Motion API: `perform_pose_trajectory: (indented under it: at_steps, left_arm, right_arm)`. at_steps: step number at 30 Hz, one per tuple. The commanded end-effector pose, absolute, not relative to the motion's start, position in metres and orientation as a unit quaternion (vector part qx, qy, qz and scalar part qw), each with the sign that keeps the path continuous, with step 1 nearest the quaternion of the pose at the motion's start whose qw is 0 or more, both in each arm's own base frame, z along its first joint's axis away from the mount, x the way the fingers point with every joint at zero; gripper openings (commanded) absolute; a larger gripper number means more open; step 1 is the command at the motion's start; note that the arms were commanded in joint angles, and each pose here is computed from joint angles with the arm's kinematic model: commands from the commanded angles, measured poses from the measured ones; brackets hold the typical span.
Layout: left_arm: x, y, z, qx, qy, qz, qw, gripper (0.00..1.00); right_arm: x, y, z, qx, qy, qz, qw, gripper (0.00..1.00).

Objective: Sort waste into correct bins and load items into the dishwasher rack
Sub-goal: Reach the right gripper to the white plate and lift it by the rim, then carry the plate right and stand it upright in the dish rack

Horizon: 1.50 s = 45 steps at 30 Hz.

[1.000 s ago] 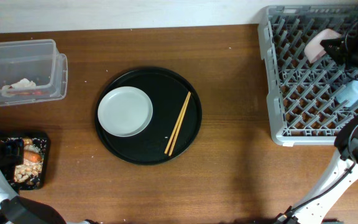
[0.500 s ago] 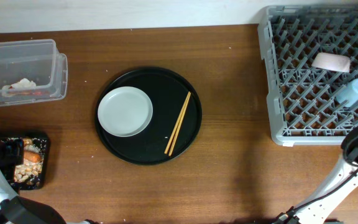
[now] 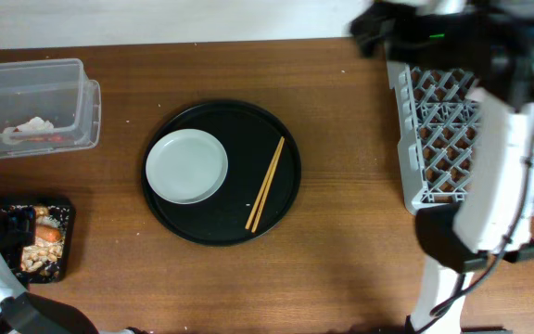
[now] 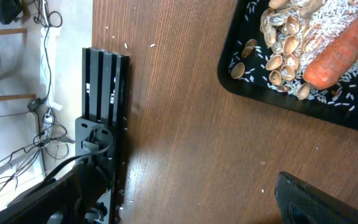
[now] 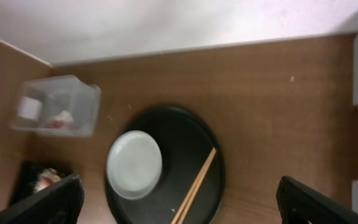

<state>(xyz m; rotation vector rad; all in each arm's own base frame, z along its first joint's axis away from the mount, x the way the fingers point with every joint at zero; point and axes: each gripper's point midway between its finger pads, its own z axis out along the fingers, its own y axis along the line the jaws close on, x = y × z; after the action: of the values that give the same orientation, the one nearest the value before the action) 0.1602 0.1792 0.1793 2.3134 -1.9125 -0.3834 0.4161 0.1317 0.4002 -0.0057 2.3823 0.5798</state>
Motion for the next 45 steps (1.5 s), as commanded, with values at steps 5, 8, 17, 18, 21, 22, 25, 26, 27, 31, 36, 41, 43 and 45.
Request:
perform_pose_trajectory:
  at_steps: [5,8,17,18,21,22,25,26,27,31,36,41,43,45]
  left_arm:
    - [0.159,0.18,0.183,0.77,-0.624,-0.128,0.049,0.99]
    - [0.159,0.18,0.183,0.77,-0.624,-0.128,0.049,0.99]
    - [0.159,0.18,0.183,0.77,-0.624,-0.128,0.049,0.99]
    - [0.159,0.18,0.183,0.77,-0.624,-0.128,0.049,0.99]
    - [0.159,0.18,0.183,0.77,-0.624,-0.128,0.049,0.99]
    - [0.159,0.18,0.183,0.77,-0.624,-0.128,0.049,0.99]
    - [0.159,0.18,0.183,0.77,-0.624,-0.128,0.049,0.99]
    - [0.159,0.18,0.183,0.77,-0.624,-0.128,0.049,0.99]
    - [0.159,0.18,0.183,0.769,-0.624,-0.128,0.049,0.99]
    - [0.159,0.18,0.183,0.77,-0.624,-0.128,0.049,0.99]
    - [0.159,0.18,0.183,0.77,-0.624,-0.128,0.049,0.99]
    - [0.159,0.18,0.183,0.77,-0.624,-0.128,0.049,0.99]
    - [0.159,0.18,0.183,0.77,-0.624,-0.128,0.049,0.99]
    - [0.159,0.18,0.183,0.77,-0.624,-0.128,0.049,0.99]
  right_arm:
    - [0.435,0.273,0.222,-0.096,0.968,0.138,0.186,0.98]
    - [0.433,0.306,0.135,-0.095,0.975,0.134,0.152,0.9]
    - [0.408,0.367,0.039,-0.103,0.971,0.165,0.139,0.73]
    - [0.406,0.373,0.03,-0.102,0.971,0.164,0.138,0.7]
    - [0.406,0.368,0.016,-0.064,0.978,0.144,0.134,0.59]
    - [0.407,0.368,0.016,-0.06,0.978,0.145,0.134,0.59]
    - [0.406,0.367,0.013,-0.06,0.979,0.143,0.131,0.59]
    - [0.406,0.367,0.011,-0.06,0.98,0.142,0.129,0.55]
    - [0.405,0.367,0.009,-0.056,0.98,0.142,0.126,0.45]
    - [0.405,0.367,0.009,-0.053,0.98,0.143,0.126,0.1]
    - [0.415,0.364,0.036,-0.046,0.979,0.145,0.132,0.04]
    - [0.468,0.293,0.146,-0.01,0.973,0.151,0.174,0.04]
    - [0.489,0.244,0.2,-0.01,0.966,0.151,0.21,0.04]
    - [0.506,0.161,0.256,0.033,0.957,0.136,0.253,0.04]
